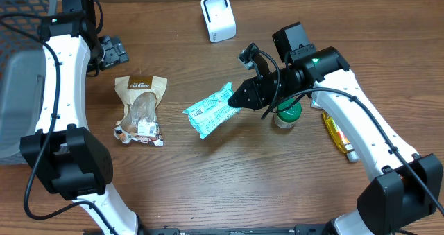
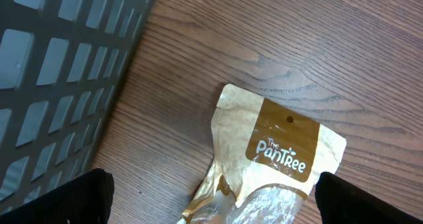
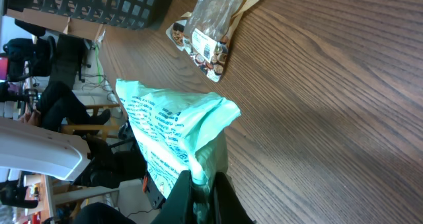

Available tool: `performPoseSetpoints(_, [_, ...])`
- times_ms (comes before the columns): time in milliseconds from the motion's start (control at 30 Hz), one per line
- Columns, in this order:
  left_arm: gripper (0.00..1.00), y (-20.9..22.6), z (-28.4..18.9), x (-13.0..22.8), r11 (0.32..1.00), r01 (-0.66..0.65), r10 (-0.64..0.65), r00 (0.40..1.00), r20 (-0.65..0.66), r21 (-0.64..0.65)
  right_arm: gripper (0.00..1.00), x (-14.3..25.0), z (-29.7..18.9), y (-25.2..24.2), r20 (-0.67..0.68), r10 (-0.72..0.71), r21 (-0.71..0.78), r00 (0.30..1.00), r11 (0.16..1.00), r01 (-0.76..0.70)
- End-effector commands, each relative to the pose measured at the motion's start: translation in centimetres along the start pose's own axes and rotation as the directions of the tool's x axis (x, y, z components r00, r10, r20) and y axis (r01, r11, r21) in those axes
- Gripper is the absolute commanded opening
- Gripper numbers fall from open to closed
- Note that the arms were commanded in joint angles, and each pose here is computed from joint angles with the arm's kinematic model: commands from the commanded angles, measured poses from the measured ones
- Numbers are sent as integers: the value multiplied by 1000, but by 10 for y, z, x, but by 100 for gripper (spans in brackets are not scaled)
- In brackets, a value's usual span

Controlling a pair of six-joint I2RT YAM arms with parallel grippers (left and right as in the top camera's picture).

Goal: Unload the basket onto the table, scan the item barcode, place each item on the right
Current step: 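Carry the teal wipes pack up to the white scanner with the right gripper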

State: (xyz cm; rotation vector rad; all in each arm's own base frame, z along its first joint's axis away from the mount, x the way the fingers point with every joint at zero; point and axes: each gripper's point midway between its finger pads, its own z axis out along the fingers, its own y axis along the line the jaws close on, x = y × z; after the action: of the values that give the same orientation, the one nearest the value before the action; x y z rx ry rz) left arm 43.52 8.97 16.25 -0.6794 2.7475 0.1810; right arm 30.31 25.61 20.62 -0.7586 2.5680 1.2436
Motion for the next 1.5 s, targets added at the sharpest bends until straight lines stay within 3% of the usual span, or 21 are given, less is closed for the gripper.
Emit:
performPoseSetpoints(0, [99, -2, -9, -2, 1000, 0, 0, 1000, 20, 6, 4, -9, -14, 19, 48, -60, -30, 997, 998, 62])
performPoseSetpoints(333, [100, -2, -9, -2, 1000, 0, 0, 1000, 21, 6, 4, -9, -14, 4, 41, -79, 57, 996, 995, 76])
performPoseSetpoints(467, [100, -2, -9, -2, 1000, 0, 0, 1000, 21, 6, 4, -9, -14, 2, 35, -157, 77, 987, 985, 154])
performPoseSetpoints(633, [100, -2, -9, -2, 1000, 0, 0, 1000, 21, 6, 4, -25, -20, -38, 38, -222, 301, 974, 932, 200])
performPoseSetpoints(833, [100, -2, -9, -2, 1000, 0, 0, 1000, 21, 6, 4, -89, -45, -61, 183, -391, 535, 902, 809, 242])
performPoseSetpoints(1033, [100, -2, -9, -2, 1000, 0, 0, 1000, 21, 6, 4, -167, -105, -70, 328, -596, 801, 733, 587, 118])
performPoseSetpoints(1233, [99, -2, -9, -2, 1000, 0, 0, 1000, 21, 6, 4, -192, -104, -70, 273, -709, 864, 650, 478, 158])
performPoseSetpoints(1467, [100, -2, -9, -2, 1000, 0, 0, 1000, 21, 6, 4, -221, -78, -102, 117, -801, 952, 587, 259, 163])
